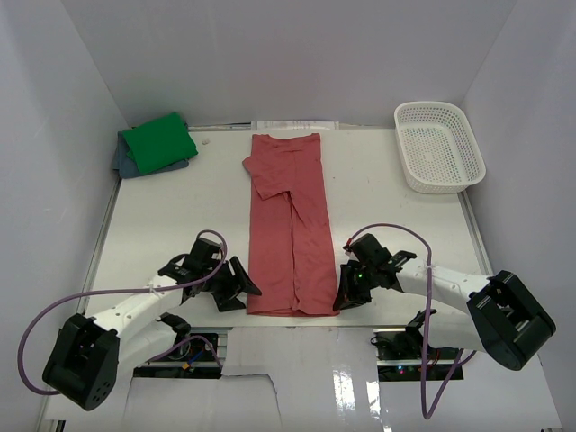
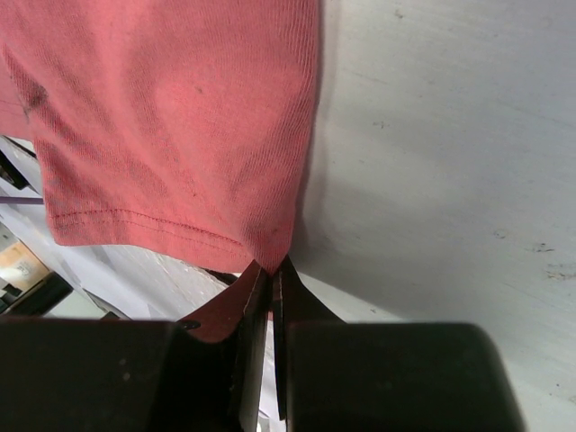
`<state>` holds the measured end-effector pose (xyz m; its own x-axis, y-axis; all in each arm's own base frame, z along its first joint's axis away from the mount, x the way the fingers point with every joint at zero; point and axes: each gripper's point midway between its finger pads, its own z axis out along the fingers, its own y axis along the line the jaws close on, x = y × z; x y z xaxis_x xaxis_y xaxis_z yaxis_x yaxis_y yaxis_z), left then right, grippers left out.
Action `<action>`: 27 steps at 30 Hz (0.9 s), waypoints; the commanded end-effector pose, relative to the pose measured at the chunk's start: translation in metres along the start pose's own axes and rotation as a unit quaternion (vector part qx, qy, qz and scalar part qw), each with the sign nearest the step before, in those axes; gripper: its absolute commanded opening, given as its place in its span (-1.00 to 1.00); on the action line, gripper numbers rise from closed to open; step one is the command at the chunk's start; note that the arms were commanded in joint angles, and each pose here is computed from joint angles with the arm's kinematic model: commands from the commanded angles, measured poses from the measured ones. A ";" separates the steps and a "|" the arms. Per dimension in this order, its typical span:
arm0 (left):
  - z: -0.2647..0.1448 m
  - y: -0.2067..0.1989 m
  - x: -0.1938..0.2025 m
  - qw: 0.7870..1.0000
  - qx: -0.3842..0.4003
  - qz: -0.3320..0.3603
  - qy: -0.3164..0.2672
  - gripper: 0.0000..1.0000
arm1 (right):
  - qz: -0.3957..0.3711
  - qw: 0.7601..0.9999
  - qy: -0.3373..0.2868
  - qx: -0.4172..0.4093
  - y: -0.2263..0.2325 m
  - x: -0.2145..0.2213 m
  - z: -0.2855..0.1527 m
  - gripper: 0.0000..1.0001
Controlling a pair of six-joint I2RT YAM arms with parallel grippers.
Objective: Fold and stack the t-shirts
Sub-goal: Grab the bottom of the folded rectangular tshirt with both arms
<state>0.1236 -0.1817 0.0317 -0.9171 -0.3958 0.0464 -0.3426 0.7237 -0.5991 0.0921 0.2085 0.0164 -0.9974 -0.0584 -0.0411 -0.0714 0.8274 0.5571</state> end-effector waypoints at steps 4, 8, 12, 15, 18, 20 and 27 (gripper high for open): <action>0.015 0.033 -0.005 0.998 -0.050 -0.008 -0.024 0.33 | -0.010 1.000 -0.009 0.002 0.005 -0.005 -0.006 -0.83; 0.017 0.035 -0.005 0.998 -0.054 0.000 -0.021 0.15 | -0.012 1.000 -0.009 0.000 0.006 -0.005 -0.006 -0.82; 0.017 0.035 -0.005 0.998 -0.055 0.000 -0.018 -0.30 | -0.010 1.000 -0.008 0.002 0.005 -0.005 -0.005 -0.82; 0.016 0.034 -0.003 0.999 -0.052 -0.001 -0.015 -0.63 | -0.012 1.000 -0.006 0.003 0.004 -0.004 -0.004 -0.82; 0.015 0.034 0.000 0.999 -0.051 -0.002 -0.008 -0.67 | -0.012 1.000 -0.006 0.002 0.004 -0.004 -0.005 -0.82; 0.015 0.036 0.002 0.999 -0.051 -0.002 -0.006 -0.74 | -0.013 1.000 -0.006 0.001 0.005 -0.004 -0.005 -0.82; 0.012 0.024 -0.001 0.999 -0.036 0.009 -0.006 -1.00 | -0.022 1.000 -0.006 -0.012 0.013 -0.007 -0.009 -0.85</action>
<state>0.1245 -0.1800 0.0157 -0.9174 -0.3966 0.0341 -0.3391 0.7338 -0.5887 0.0903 0.2071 0.0172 -0.9974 -0.0630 -0.0345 -0.0716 0.8302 0.5529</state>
